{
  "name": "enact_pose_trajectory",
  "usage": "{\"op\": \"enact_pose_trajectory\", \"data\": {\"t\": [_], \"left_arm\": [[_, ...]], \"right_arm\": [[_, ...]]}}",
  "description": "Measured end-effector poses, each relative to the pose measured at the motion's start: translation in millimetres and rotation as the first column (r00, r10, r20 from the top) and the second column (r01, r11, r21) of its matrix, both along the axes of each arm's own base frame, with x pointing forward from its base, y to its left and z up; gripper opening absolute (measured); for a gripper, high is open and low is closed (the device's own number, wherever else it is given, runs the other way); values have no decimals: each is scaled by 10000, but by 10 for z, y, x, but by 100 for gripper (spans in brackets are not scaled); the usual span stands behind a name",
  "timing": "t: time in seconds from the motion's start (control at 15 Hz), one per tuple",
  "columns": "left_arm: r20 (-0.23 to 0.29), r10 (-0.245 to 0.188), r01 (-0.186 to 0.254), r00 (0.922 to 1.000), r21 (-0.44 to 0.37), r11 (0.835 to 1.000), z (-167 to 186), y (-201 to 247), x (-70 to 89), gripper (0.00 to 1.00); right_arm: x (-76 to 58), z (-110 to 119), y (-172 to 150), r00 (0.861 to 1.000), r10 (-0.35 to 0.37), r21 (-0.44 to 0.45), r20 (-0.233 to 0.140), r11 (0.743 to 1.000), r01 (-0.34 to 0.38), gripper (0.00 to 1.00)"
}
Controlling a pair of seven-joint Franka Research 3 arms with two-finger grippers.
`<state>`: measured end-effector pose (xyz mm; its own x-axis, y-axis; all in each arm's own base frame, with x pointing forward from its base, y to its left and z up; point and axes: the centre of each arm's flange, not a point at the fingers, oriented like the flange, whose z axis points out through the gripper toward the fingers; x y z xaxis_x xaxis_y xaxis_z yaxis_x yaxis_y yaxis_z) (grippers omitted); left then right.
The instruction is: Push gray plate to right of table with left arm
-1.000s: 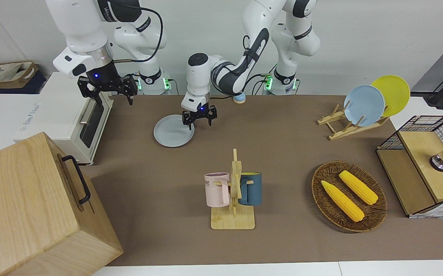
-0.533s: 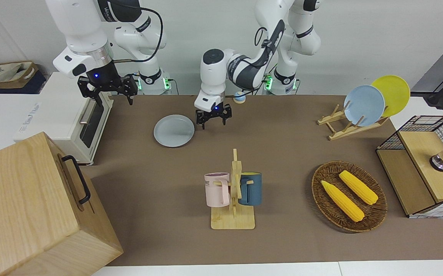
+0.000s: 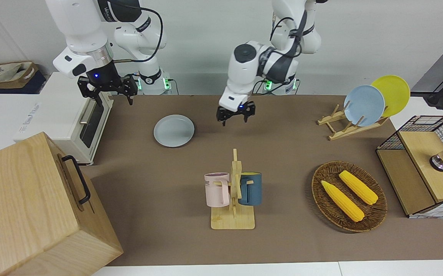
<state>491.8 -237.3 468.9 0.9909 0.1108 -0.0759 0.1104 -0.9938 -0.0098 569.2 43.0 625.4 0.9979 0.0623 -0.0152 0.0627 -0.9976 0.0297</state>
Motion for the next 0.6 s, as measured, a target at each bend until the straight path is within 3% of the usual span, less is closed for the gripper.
{"op": "enact_pose_trajectory", "data": {"t": [0.4, 0.6], "left_arm": [[-29, -737, 736, 9973, -106, 9972, 209, 947, 218, 100], [111, -1174, 1176, 9930, -193, 9929, 409, 1481, 241, 100]], "right_arm": [[0, 0, 0, 10000, 0, 0, 0, 10000, 0, 99], [0, 0, 0, 10000, 0, 0, 0, 10000, 0, 99]]}}
